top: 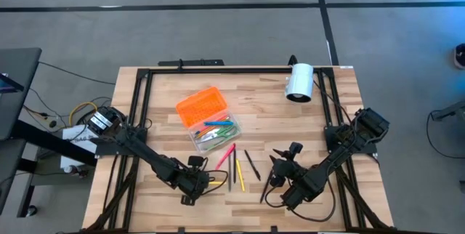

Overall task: Pick & place school supplies into a supply box
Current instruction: Put the left yellow pen into the supply box

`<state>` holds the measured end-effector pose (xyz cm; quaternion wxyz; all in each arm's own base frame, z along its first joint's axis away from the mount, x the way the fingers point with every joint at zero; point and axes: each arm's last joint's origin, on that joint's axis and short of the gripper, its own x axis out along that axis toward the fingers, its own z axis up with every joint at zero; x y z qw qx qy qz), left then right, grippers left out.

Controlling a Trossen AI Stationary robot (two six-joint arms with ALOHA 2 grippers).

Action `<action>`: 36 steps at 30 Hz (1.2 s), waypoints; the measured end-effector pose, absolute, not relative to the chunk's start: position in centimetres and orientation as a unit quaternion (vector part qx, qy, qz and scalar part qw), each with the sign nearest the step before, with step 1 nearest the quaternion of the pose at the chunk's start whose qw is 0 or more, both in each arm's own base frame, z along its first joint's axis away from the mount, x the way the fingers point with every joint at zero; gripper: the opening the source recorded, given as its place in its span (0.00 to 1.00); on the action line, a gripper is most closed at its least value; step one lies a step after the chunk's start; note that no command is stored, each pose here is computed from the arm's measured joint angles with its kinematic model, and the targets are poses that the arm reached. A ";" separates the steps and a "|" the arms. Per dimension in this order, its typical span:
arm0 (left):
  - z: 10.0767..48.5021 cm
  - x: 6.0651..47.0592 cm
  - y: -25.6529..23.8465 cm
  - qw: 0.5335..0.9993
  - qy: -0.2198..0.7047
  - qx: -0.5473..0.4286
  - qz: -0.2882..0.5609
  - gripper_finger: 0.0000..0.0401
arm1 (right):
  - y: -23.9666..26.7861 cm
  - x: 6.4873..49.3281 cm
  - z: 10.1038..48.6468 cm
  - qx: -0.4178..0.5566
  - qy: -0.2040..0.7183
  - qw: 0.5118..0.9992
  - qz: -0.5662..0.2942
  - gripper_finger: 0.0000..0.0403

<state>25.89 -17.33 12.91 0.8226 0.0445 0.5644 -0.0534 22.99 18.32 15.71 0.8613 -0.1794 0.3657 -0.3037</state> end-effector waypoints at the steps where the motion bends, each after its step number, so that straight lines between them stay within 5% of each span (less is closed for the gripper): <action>1: 12.9 25.9 -17.4 0.823 0.564 0.045 -0.053 0.26 | 18.3 23.0 15.7 -0.179 0.366 0.861 -0.304 0.30; 13: 13.0 25.9 -17.2 0.828 0.557 0.061 -0.033 0.12 | 18.3 23.0 15.7 -0.178 0.365 0.862 -0.304 0.30; 36: 13.0 25.4 -17.2 0.840 0.527 0.123 0.025 0.12 | 18.3 23.0 15.7 -0.178 0.366 0.862 -0.303 0.30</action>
